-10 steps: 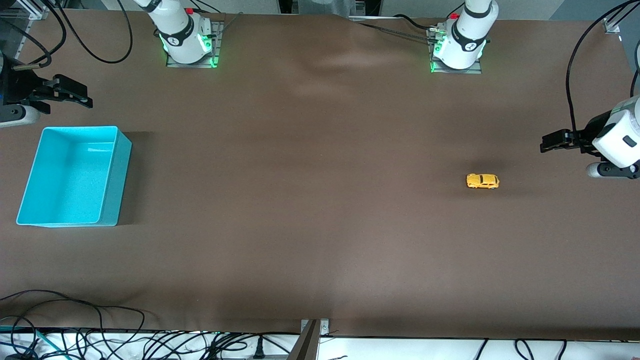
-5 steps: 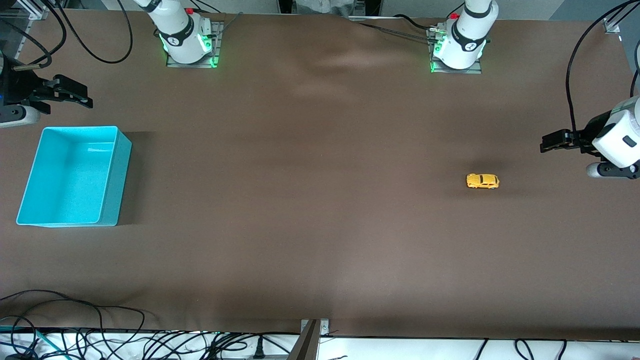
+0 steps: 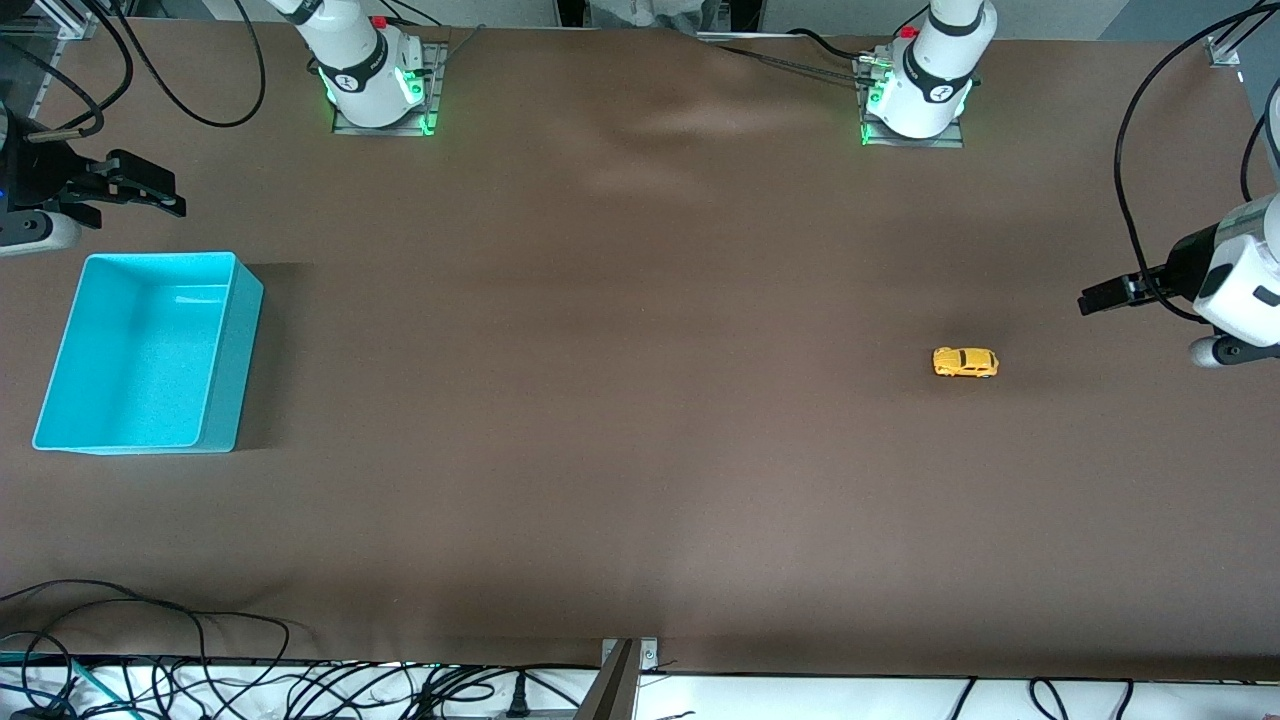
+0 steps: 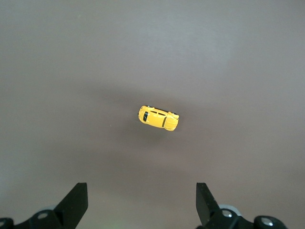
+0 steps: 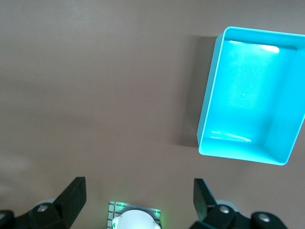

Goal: Wind up and store yellow beetle car
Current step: 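Lower the left gripper over the yellow beetle car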

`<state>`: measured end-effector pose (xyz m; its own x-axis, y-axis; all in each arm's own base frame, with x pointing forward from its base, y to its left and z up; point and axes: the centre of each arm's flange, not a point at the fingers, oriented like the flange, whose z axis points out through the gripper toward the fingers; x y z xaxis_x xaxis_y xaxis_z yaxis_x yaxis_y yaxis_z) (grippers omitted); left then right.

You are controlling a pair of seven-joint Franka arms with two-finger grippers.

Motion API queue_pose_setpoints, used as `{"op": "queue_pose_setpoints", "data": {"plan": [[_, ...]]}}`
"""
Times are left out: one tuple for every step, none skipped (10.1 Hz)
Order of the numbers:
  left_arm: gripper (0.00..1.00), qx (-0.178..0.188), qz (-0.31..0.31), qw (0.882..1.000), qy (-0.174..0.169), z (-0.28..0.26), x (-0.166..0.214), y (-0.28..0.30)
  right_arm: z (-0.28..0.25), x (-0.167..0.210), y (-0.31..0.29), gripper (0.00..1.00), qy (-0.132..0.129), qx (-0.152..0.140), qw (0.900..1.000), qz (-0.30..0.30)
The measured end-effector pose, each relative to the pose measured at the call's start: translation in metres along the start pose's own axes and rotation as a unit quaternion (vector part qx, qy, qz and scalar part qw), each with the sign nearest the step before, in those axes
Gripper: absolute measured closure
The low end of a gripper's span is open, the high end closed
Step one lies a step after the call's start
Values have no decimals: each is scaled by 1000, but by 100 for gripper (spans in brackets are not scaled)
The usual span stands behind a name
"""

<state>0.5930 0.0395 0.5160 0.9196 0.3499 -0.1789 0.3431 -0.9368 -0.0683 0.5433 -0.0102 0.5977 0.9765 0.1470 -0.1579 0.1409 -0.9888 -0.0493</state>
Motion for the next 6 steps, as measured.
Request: {"op": "queue_pose_setpoints", "data": {"plan": [[0,2,-62,998,-6,7,3,2,0,0,0,0,0,0,1000,0],[0,6,-135,991,-14,16,6,5,0,0,0,0,0,0,1000,0],[0,12,-222,975,-23,29,11,7,0,0,0,0,0,0,1000,0],[0,15,-313,949,-24,42,19,10,0,0,0,0,0,0,1000,0],[0,12,-379,925,-19,53,26,13,0,0,0,0,0,0,1000,0],[0,8,-432,902,-13,66,31,15,0,0,-1,0,0,0,1000,-1]]}}
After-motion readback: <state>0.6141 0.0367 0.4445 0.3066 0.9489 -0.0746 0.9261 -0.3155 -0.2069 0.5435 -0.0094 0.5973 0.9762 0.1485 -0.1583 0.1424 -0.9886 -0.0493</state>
